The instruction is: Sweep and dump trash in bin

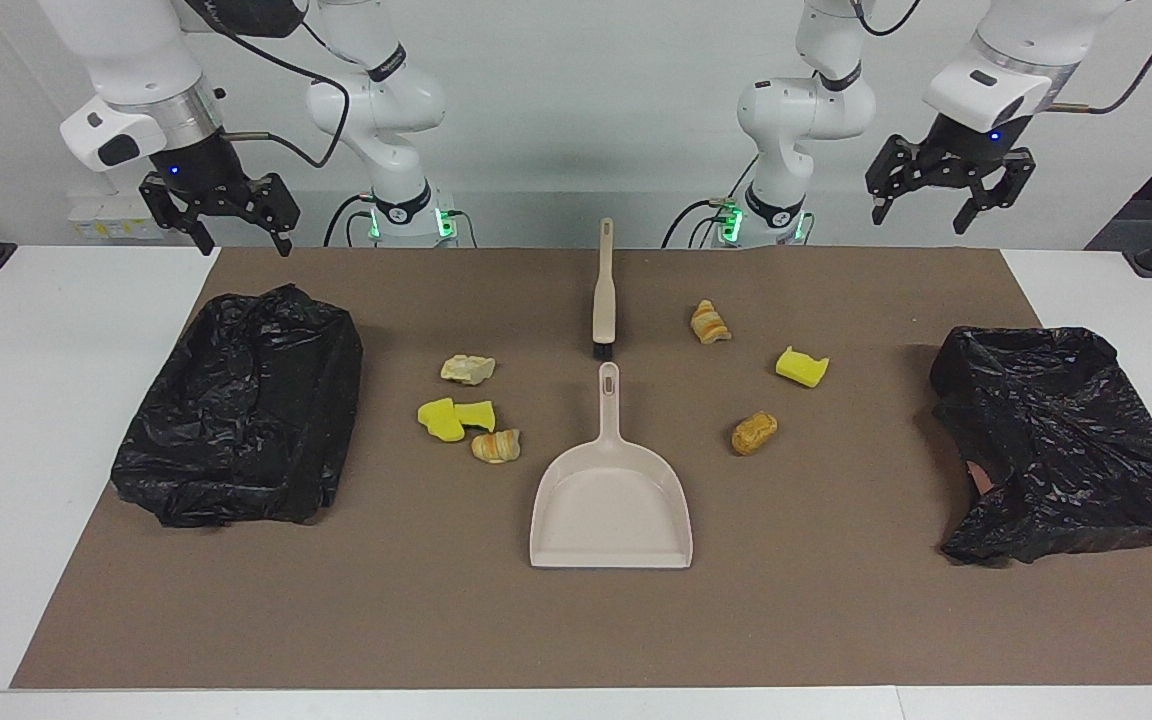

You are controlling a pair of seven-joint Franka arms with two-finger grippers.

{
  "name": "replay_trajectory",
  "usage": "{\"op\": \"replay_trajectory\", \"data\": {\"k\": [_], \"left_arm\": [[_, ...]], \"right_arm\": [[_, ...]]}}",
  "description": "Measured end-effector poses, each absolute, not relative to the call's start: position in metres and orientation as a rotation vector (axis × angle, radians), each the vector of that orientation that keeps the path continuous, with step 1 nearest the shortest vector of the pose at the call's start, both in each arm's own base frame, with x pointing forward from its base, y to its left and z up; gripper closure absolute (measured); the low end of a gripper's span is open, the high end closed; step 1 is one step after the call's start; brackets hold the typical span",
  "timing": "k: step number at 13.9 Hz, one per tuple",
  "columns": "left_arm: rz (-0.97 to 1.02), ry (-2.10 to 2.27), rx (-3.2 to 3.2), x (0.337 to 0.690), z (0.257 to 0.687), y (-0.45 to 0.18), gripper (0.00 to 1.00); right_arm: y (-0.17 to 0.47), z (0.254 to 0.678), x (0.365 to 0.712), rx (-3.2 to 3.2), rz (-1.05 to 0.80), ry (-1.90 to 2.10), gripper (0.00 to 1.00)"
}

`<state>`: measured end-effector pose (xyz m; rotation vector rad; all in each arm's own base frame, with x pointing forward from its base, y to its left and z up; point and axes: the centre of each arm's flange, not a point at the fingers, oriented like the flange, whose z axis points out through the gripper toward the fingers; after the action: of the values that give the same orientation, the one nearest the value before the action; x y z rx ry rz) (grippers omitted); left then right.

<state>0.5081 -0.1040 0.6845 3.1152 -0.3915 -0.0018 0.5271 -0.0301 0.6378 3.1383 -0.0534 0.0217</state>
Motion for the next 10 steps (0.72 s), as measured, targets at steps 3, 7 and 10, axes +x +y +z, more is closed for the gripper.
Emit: {"op": "replay_trajectory", "data": {"k": [3, 7, 10], "left_arm": [[-0.013, -0.486, 3.12, 0.477, 0.667, -0.14, 0.0], [-0.049, -0.563, 3.108, 0.432, 0.623, -0.2, 0.0], [-0.079, -0.612, 3.116, 0.396, 0.575, -0.251, 0.0]], "right_arm": [[-0.03, 0.638, 0.527, 3.138, 0.021, -0.053, 0.0], [-0.03, 0.638, 0.527, 3.138, 0.02, -0.053, 0.0], [-0.03, 0.638, 0.527, 3.139, 0.018, -0.053, 0.0]]}}
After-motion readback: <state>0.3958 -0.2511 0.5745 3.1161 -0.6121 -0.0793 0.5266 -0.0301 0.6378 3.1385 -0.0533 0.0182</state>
